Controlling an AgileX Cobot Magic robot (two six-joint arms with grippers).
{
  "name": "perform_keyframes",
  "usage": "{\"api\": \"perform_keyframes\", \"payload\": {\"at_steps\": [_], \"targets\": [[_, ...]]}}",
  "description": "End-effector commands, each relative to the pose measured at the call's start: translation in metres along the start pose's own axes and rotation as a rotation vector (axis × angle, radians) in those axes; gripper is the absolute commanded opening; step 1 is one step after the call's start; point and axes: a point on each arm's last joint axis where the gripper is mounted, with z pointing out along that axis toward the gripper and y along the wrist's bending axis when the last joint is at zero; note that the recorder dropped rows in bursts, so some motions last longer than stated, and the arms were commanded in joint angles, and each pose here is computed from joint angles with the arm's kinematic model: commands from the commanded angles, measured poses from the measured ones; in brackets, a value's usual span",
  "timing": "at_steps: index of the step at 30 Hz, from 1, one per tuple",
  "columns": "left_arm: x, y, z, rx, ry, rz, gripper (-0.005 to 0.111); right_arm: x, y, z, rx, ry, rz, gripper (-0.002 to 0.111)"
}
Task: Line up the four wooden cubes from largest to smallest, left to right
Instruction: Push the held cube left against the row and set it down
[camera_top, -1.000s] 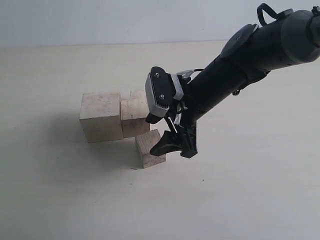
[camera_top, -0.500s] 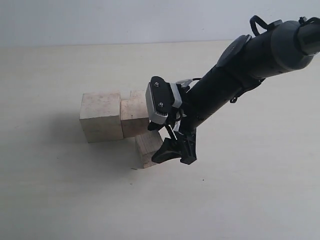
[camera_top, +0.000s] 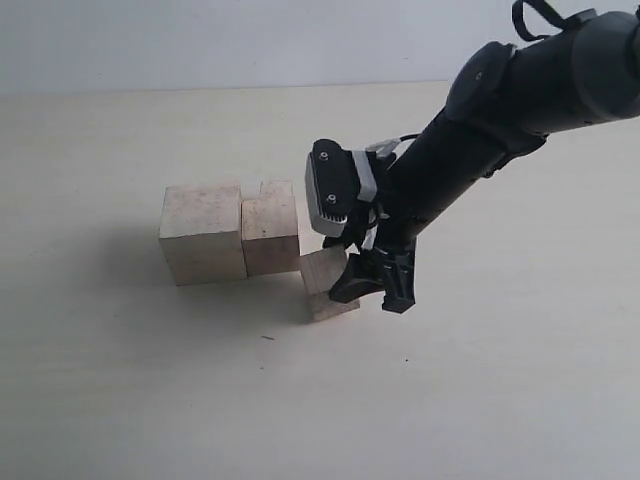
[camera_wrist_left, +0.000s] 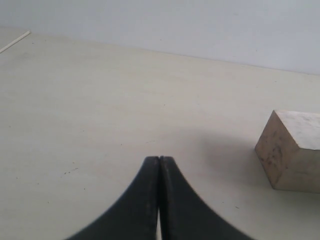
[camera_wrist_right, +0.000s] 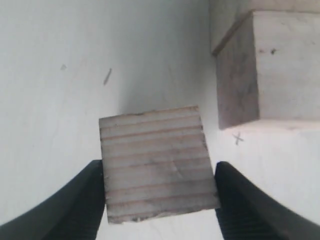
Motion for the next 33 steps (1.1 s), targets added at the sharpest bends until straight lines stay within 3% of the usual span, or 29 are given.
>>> {"api": "perform_keyframes", "payload": {"at_steps": [1,7,11,15,23,33], "targets": [[-0.001,0.000,0.000,0.005,-0.011,0.002,0.000,0.008,-0.007,-0.019,0.057,0.037,0.023,0.000],[-0.001,0.000,0.000,0.005,-0.011,0.002,0.000,0.030,-0.024,-0.033,0.155,0.031,0.093,0.000],[-0.001,0.000,0.000,0.005,-0.011,0.002,0.000,0.034,-0.032,-0.032,0.202,-0.037,0.067,0.000],[-0.001,0.000,0.000,0.005,-0.011,0.002,0.000,0.044,-0.036,-0.005,0.174,-0.074,0.037,0.000],[-0.001,0.000,0.000,0.005,-0.011,0.002,0.000,0.034,-0.068,0.006,0.171,-0.163,0.028,0.000],[-0.001,0.000,0.000,0.005,-0.011,0.002,0.000,0.038,-0.067,0.025,0.064,-0.203,0.040,0.000]]}}
